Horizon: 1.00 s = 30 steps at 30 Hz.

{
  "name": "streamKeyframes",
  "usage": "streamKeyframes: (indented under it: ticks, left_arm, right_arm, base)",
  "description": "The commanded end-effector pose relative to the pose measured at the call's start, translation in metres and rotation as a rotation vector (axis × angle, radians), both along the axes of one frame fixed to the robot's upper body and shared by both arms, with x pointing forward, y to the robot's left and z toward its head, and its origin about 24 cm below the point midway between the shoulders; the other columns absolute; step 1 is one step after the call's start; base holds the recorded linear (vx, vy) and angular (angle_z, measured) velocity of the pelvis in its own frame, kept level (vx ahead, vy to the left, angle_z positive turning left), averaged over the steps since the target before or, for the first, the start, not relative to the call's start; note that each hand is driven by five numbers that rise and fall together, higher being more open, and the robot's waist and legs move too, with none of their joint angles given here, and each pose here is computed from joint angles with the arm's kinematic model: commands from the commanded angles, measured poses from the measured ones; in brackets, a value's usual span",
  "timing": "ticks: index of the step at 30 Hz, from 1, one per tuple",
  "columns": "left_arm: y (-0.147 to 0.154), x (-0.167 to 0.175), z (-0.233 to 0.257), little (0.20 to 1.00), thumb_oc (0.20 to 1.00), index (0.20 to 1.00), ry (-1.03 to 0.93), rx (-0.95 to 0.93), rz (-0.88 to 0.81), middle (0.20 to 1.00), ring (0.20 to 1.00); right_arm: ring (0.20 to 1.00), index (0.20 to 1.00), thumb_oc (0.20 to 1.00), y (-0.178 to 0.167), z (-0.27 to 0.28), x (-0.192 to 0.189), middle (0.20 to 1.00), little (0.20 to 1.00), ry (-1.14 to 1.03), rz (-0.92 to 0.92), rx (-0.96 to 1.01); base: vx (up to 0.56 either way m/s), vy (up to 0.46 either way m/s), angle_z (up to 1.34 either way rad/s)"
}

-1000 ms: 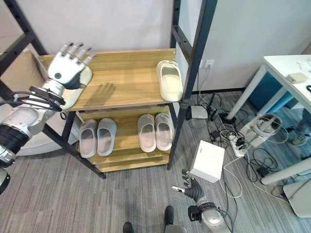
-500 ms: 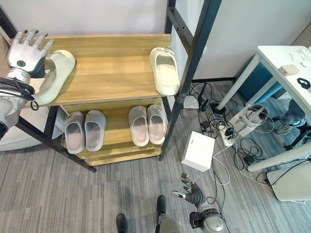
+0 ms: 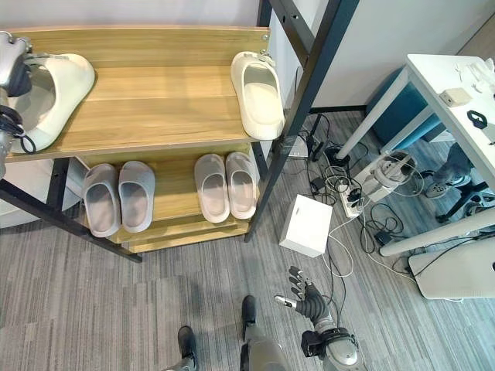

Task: Arrange the slippers neatly on the shoe rack.

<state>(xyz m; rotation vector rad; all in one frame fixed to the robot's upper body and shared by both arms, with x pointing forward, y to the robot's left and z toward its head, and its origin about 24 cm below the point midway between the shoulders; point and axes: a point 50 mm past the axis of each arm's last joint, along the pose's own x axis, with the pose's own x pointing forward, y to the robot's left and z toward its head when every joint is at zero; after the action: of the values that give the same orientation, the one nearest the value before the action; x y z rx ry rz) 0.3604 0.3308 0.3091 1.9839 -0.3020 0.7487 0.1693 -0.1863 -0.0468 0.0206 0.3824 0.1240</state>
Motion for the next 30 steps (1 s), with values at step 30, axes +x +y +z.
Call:
streamKeyframes:
  ticks: [30]
  left_arm:
    - [-0.112,0.026,0.030,0.200,0.200,0.200,-0.120,0.009,-0.355,0.200,0.200]
  right_arm:
    - [1.000,1.000,1.000,-0.012,0.021,0.014,1.000,1.000,-0.097,0.009,-0.015]
  base:
    - [-0.01,-0.061,-0.01]
